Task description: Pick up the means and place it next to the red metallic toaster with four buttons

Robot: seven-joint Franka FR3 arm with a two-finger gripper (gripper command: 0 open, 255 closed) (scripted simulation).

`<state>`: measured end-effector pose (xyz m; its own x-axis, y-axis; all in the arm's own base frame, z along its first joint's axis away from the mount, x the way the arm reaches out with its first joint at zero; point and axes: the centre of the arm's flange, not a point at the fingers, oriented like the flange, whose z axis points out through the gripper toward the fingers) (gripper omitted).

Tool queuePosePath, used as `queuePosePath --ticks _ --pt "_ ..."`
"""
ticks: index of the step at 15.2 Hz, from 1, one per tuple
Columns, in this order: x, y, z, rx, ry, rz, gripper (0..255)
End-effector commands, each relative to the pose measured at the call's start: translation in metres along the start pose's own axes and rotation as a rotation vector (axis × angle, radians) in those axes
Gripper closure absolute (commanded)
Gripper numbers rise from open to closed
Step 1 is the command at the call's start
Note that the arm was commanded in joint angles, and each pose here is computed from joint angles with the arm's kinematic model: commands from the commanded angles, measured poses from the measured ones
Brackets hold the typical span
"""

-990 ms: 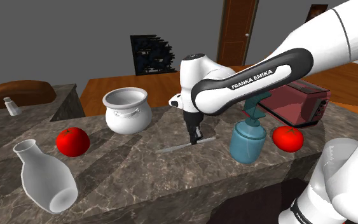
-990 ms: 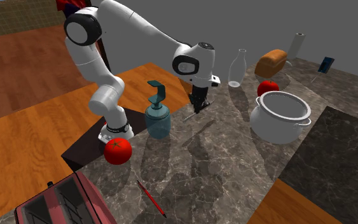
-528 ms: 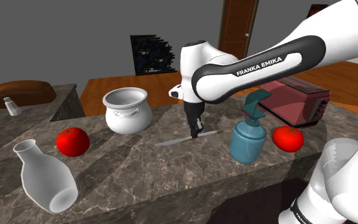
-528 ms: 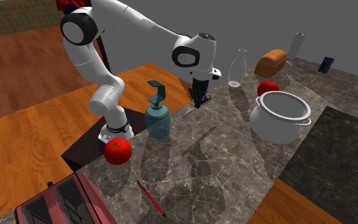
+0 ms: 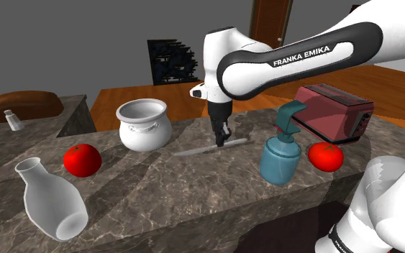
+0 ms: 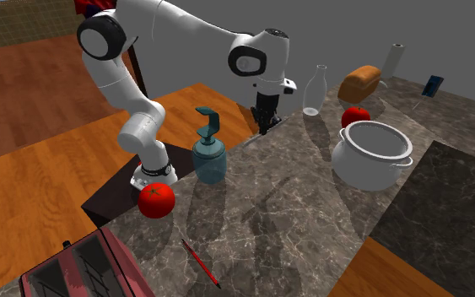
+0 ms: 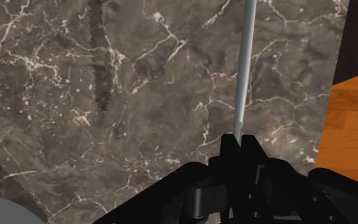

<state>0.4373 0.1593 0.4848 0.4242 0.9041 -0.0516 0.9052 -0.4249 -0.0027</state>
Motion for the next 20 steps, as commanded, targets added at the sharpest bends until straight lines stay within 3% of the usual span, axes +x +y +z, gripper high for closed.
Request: queuePosePath --ticks 1,20 --pt "-0.002 0.0 -0.011 0.0 0.0 0.0 255" --pt "-0.007 0.0 -0.111 0.0 0.0 0.0 255"
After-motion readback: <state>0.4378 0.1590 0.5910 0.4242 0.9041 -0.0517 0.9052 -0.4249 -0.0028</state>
